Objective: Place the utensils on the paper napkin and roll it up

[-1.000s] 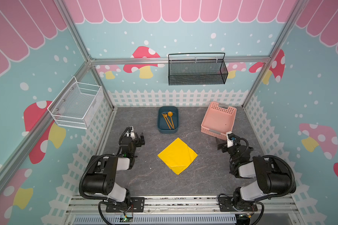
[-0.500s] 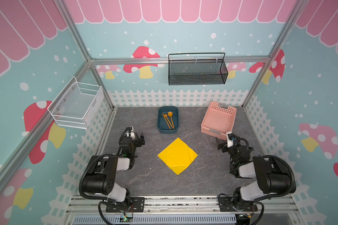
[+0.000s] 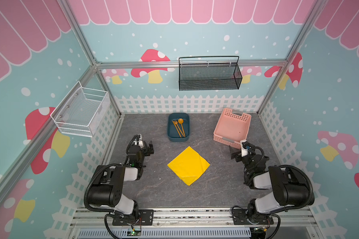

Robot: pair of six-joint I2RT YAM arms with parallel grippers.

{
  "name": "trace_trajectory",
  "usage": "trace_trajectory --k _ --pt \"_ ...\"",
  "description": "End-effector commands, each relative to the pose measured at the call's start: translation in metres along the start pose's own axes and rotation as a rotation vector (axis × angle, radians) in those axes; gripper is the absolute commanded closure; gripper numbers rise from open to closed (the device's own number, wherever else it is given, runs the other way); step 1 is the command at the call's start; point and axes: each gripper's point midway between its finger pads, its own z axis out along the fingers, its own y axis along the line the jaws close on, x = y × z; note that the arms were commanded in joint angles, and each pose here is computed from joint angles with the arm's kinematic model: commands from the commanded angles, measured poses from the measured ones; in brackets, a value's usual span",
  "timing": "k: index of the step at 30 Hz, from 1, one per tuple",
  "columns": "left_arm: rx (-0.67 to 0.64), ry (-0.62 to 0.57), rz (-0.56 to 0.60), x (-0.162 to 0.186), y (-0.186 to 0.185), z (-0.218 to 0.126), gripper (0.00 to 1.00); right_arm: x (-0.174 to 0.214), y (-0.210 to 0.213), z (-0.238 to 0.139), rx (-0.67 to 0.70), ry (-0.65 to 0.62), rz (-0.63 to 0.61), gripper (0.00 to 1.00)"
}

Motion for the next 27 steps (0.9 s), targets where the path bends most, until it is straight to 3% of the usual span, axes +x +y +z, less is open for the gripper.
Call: trace_trajectory --k 1,6,16,27 --pt "0.004 -0.041 0.012 -0.012 0.001 0.001 0.0 -0.004 -0.001 -0.002 0.006 -0.02 -0.022 0.0" --pt "0.004 -0.04 0.013 -0.012 0.001 0.002 0.0 0.003 -0.021 0.003 0.11 0.022 0.028 0.0" --pt "0.004 -0.042 0.013 -0.013 0.0 0.002 0.0 -0.01 -0.033 -0.006 0.184 0.01 0.049 0.04" --pt "-0.001 -0.035 -0.01 -0.013 0.006 0.003 0.0 -0.02 -0.04 0.015 0.169 0.204 0.203 0.13"
